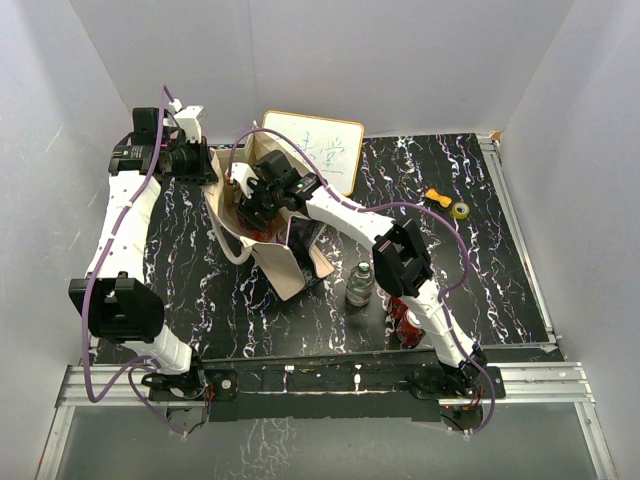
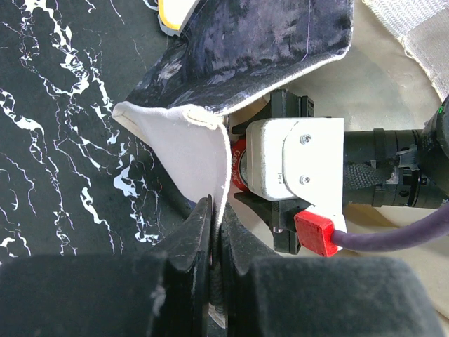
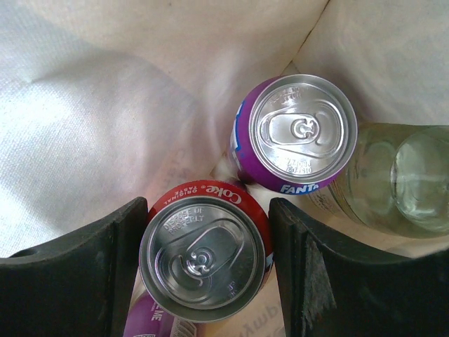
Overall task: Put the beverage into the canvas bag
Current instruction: Place the drink in the canvas bag.
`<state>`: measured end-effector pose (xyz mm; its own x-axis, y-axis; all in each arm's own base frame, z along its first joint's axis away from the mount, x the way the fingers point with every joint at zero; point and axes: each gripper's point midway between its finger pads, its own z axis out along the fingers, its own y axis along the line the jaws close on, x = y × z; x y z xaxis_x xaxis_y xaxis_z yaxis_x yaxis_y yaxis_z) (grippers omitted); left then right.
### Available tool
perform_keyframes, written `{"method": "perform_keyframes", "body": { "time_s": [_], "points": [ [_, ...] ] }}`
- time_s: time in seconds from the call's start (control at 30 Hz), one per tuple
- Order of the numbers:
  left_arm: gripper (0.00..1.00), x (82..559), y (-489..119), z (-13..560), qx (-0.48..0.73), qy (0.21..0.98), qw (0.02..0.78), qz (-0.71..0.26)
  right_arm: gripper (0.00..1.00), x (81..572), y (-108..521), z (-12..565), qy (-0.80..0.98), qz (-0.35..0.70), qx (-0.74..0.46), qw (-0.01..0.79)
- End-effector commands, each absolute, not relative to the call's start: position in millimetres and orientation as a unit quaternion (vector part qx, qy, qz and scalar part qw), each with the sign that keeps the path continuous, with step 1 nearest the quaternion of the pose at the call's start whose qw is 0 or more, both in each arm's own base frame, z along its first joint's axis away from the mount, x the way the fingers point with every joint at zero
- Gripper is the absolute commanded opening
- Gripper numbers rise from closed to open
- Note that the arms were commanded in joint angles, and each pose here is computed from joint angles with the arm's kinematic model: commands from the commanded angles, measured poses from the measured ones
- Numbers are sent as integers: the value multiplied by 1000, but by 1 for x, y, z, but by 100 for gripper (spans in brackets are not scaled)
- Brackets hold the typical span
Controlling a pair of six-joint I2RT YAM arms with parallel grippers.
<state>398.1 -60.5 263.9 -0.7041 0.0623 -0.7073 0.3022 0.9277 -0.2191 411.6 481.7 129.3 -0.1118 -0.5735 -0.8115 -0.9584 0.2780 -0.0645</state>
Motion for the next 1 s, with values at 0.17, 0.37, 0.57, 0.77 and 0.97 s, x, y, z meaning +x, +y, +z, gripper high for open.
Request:
{"method": "perform_keyframes", "body": {
  "time_s": [0.17,0.37,0.57,0.77,0.97],
  "points": [
    [0,393,-57,252,100,917,350,-163,8,419,517,190,638,275,-546,469],
    [0,392,-58,253,101,916,352,-165,8,417,524,197,631,276,-544,479],
    [0,390,-59,253,102,916,351,-169,10,412,529,197,625,270,-552,481],
    [0,388,-61,254,102,914,352,-173,18,405,530,181,632,264,-559,467],
    [0,387,-61,258,103,913,355,-174,37,406,527,161,647,252,-556,456]
  ]
}}
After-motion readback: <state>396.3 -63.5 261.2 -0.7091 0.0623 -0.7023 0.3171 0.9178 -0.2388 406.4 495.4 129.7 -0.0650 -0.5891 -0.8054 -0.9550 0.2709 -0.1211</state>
